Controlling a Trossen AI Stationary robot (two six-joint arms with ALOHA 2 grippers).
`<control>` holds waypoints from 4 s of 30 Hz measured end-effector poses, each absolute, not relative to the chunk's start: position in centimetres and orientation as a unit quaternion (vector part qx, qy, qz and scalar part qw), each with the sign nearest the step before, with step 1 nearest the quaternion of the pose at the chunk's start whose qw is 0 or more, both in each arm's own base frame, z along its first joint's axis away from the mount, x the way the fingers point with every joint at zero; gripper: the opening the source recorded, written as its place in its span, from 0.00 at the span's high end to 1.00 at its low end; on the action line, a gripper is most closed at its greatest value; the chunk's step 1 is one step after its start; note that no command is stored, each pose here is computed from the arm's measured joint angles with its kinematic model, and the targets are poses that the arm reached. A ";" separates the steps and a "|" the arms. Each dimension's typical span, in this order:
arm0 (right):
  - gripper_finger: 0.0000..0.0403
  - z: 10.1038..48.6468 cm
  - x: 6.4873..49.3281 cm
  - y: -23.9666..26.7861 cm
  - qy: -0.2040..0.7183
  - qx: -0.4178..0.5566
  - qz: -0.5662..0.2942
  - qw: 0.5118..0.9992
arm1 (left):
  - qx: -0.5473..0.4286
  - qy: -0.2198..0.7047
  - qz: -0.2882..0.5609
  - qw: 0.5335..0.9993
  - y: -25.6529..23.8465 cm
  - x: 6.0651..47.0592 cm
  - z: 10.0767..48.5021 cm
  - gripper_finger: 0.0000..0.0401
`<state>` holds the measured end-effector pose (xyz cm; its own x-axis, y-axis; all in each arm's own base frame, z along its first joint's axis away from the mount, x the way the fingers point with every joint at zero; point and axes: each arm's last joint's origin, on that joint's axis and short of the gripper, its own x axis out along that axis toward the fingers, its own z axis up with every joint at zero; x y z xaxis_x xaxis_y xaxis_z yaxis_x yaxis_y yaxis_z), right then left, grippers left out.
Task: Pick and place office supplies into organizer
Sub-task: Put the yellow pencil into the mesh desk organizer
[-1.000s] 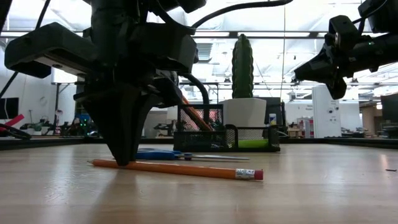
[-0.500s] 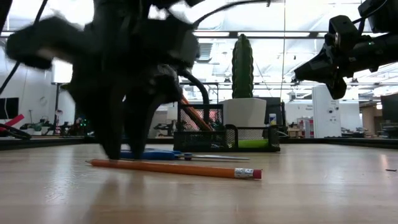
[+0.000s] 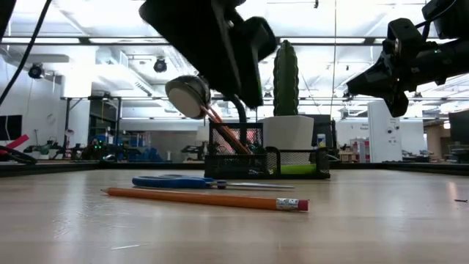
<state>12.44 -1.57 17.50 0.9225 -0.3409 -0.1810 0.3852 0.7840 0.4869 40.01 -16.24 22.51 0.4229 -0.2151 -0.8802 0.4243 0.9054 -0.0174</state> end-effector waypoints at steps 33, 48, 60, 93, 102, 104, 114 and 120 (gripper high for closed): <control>0.89 17.3 12.4 -1.6 0.053 0.265 -0.195 0.943 | 0.107 0.649 -0.134 0.741 -16.0 38.5 16.0 0.57; 0.89 17.3 12.4 -1.6 0.053 0.264 -0.195 0.943 | 0.110 0.637 -0.131 0.752 -16.1 38.7 15.8 0.79; 0.89 17.3 12.4 -1.6 0.053 0.264 -0.195 0.943 | 0.111 0.635 -0.130 0.753 -16.1 38.7 15.8 0.98; 0.89 17.3 12.4 -1.6 0.052 0.266 -0.196 0.942 | 0.093 0.608 -0.109 0.781 -15.2 38.3 19.2 0.98; 0.89 17.3 12.4 -1.6 0.053 0.265 -0.195 0.943 | 0.065 0.569 -0.041 0.819 -12.5 38.3 22.6 0.98; 0.89 17.3 12.4 -1.6 0.052 0.265 -0.196 0.943 | 0.060 0.560 -0.024 0.826 -11.8 38.2 23.3 0.98; 0.89 17.3 12.4 -1.6 0.053 0.265 -0.195 0.943 | 0.032 0.495 0.066 0.866 -8.9 38.3 26.5 0.98; 0.89 17.3 12.4 -1.6 0.053 0.265 -0.195 0.943 | 0.013 0.443 0.109 0.890 -7.5 38.5 28.1 0.98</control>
